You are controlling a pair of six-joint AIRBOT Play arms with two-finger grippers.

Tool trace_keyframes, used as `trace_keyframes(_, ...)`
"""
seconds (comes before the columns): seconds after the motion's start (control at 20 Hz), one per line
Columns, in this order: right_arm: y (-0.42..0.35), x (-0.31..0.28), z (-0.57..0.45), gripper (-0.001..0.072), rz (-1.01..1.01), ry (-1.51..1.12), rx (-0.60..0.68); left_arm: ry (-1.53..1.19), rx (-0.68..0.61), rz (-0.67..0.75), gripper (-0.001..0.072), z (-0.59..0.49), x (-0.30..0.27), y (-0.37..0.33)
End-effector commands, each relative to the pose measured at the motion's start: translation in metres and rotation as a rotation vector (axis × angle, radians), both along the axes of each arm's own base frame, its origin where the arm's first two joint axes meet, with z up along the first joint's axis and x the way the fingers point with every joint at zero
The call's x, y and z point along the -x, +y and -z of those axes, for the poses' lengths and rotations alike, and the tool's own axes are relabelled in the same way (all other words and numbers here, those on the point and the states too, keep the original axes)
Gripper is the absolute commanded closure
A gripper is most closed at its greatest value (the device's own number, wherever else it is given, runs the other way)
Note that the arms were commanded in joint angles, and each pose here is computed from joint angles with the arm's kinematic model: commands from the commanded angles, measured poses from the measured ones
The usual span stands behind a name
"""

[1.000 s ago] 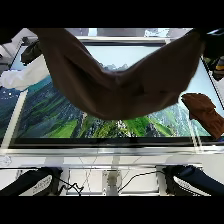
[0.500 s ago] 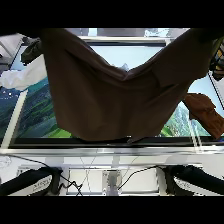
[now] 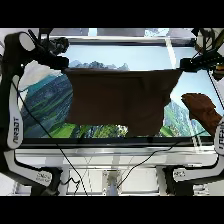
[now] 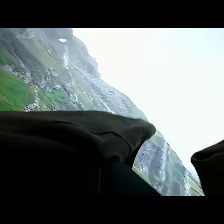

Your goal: Fold the shirts.

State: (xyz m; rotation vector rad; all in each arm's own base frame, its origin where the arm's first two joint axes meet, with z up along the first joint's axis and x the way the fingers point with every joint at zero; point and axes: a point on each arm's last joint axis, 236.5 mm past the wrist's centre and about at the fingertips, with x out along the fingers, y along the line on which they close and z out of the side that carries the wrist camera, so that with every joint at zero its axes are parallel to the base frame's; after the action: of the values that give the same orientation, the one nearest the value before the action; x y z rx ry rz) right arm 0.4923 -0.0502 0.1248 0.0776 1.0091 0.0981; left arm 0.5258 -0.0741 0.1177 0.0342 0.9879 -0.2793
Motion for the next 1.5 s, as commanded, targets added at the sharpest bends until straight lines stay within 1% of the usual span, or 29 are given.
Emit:
trace_keyframes(0.0,0.002,-0.034,0.042,0.0693,0.009,-0.024,-0.171,-0.064,0.112,-0.088,0.0702,0.027,-0.046,0.018)
trace_keyframes(0.2,0.022,-0.080,0.080,0.0693,0.013,-0.092,-0.157,-0.187,0.120,-0.157,0.0702,0.028,-0.082,0.043)
trace_keyframes(0.35,0.041,-0.110,0.091,0.0692,0.012,-0.177,-0.138,-0.273,0.153,-0.189,0.0702,0.026,-0.105,0.045)
trace_keyframes(0.45,0.051,-0.120,0.092,0.0692,-0.012,-0.215,-0.120,-0.265,0.170,-0.179,0.0702,0.032,-0.106,0.040)
trace_keyframes(0.5,0.056,-0.121,0.090,0.0692,-0.037,-0.227,-0.106,-0.262,0.169,-0.142,0.0702,0.033,-0.104,0.034)
trace_keyframes(0.6,0.064,-0.119,0.092,0.0692,-0.076,-0.220,-0.093,-0.266,0.178,-0.077,0.0702,0.029,-0.101,0.023)
trace_keyframes(0.7,0.069,-0.108,0.100,0.0692,-0.098,-0.162,-0.111,-0.214,0.192,-0.047,0.0702,0.035,-0.091,0.016)
trace_keyframes(0.8,0.077,-0.093,0.109,0.0693,-0.161,-0.101,-0.109,-0.147,0.175,0.028,0.0702,0.046,-0.075,0.007)
trace_keyframes(0.85,0.083,-0.087,0.111,0.0693,-0.202,-0.082,-0.119,-0.124,0.183,0.074,0.0702,0.048,-0.068,0.001)
trace_keyframes(0.9,0.091,-0.081,0.110,0.0693,-0.231,-0.065,-0.159,-0.101,0.212,0.088,0.0702,0.049,-0.062,-0.002)
trace_keyframes(0.95,0.097,-0.074,0.109,0.0693,-0.248,-0.047,-0.203,-0.069,0.236,0.090,0.0702,0.051,-0.056,0.000)
trace_keyframes(1.0,0.094,-0.071,0.110,0.0693,-0.243,-0.029,-0.221,-0.036,0.242,0.073,0.0702,0.055,-0.051,0.008)
trace_keyframes(1.15,0.073,-0.059,0.120,0.0692,-0.182,0.042,-0.229,0.105,0.176,-0.035,0.0701,0.082,-0.030,0.058)
trace_keyframes(1.2,0.068,-0.057,0.123,0.0692,-0.169,0.059,-0.227,0.132,0.178,-0.045,0.0700,0.088,-0.025,0.065)
trace_keyframes(1.35,0.067,-0.055,0.128,0.0691,-0.165,0.076,-0.233,0.147,0.267,-0.026,0.0698,0.094,-0.028,0.050)
trace_keyframes(1.45,0.070,-0.052,0.134,0.0691,-0.173,0.099,-0.237,0.181,0.285,-0.015,0.0698,0.110,-0.028,0.039)
